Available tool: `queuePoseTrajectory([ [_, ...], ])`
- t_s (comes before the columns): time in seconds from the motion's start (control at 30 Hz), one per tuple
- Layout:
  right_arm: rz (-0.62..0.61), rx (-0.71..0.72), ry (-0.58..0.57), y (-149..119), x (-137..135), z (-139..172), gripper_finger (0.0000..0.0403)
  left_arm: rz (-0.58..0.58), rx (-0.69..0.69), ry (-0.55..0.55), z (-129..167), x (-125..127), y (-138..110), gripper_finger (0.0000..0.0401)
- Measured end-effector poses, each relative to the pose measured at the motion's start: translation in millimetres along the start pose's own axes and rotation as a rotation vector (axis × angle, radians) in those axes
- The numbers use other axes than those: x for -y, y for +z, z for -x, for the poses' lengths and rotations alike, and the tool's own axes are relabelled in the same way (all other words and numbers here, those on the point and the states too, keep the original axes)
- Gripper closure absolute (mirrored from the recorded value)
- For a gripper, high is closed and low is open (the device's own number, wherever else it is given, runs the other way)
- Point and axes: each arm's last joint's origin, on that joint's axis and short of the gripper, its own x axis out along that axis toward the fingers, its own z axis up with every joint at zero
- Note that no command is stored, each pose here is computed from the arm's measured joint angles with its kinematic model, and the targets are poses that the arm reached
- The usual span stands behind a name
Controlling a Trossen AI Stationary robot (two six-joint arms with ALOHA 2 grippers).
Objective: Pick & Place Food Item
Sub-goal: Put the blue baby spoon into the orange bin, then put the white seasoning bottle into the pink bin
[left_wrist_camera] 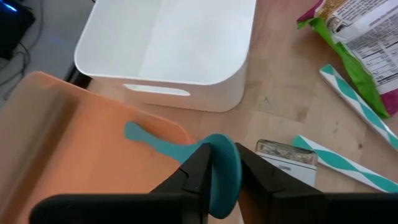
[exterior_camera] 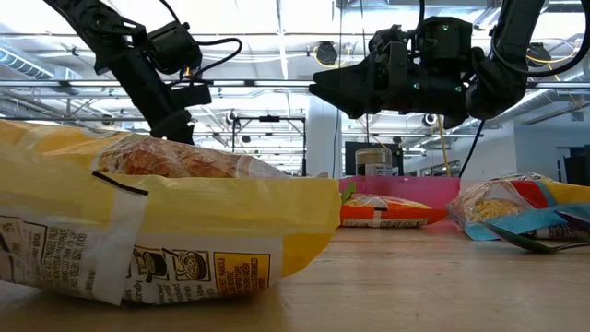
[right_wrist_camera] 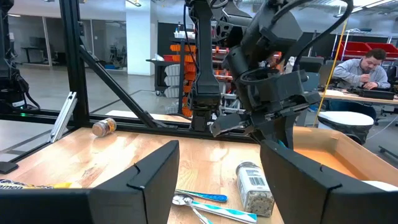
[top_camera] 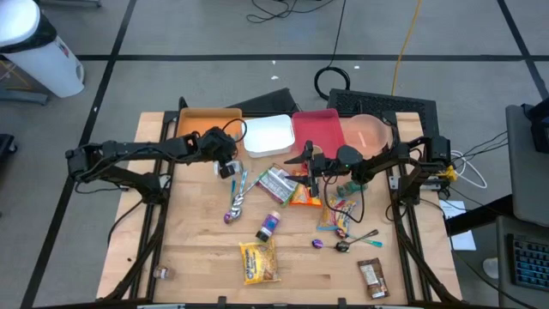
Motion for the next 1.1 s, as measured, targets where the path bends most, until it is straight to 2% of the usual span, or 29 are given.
queuePoseTrajectory([
  [0.23,0.000,0.000,0.000,0.0,0.0,0.0,0.0185,0.029,0.007,-0.045,-0.7,-3.5,-0.6,0.0281],
  [0.63,0.000,0.000,0.000,0.0,0.0,0.0,0.0185,0.037,0.050,-0.036,-0.7,-4.4,3.6,0.0199],
  [0.8,-0.002,-0.007,0.001,-0.6,0.0,-0.1,0.0187,0.043,0.083,-0.027,-0.5,-5.1,6.8,0.0182],
  [1.1,-0.003,-0.025,0.001,-2.4,-0.1,0.0,0.0187,0.045,0.139,0.013,11.2,-8.9,14.9,0.0178],
])
